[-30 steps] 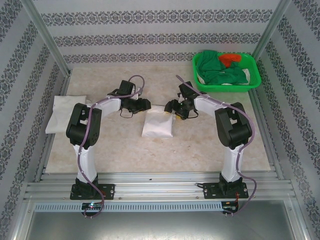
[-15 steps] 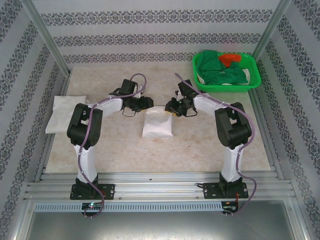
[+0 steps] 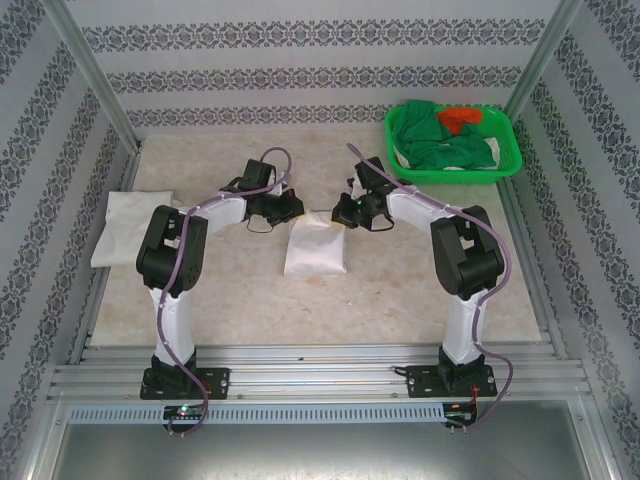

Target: Fold and stack the t-shirts

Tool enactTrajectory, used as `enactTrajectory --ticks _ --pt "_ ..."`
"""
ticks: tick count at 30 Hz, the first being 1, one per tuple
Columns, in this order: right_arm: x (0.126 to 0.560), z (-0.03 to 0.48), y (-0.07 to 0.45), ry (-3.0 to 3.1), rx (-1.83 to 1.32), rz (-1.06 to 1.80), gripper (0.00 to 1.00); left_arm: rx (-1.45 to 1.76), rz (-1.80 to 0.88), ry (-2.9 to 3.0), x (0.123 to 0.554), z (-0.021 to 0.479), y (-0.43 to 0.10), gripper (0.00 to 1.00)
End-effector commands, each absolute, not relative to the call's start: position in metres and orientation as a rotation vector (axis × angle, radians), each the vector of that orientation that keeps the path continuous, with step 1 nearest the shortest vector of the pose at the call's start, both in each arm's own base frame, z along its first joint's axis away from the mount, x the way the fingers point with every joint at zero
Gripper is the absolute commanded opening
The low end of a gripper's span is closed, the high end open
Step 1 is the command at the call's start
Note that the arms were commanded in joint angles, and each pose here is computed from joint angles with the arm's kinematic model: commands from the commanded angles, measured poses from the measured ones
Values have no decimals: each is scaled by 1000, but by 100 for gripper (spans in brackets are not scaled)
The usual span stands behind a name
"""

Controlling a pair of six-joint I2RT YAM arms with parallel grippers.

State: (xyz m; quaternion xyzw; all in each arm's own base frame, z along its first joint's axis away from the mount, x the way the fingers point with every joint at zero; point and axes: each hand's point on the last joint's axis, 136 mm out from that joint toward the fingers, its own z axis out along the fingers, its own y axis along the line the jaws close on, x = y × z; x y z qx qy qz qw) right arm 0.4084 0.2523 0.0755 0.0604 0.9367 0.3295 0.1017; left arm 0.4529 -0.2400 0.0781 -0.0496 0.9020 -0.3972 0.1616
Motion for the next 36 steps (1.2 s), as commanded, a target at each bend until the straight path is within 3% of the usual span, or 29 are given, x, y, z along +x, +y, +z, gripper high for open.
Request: enactTrajectory --ticks 1,7,15,30,33,36 --pt "398 115 265 2665 2 1015 0 -85 -1114 2497 450 107 -235 0" --pt "400 124 268 2629 -83 1004 0 -97 -1030 2444 446 120 -218 0" --pt "433 112 280 2615 -110 978 0 -160 -927 2436 471 106 -193 0" --pt "450 43 281 2739 -63 929 4 -280 -827 2526 488 50 -171 0" --pt "452 49 280 2720 -65 921 14 -287 -807 2527 488 49 -165 6" --pt "453 67 274 2674 -78 888 38 -255 -791 2506 490 63 -164 22"
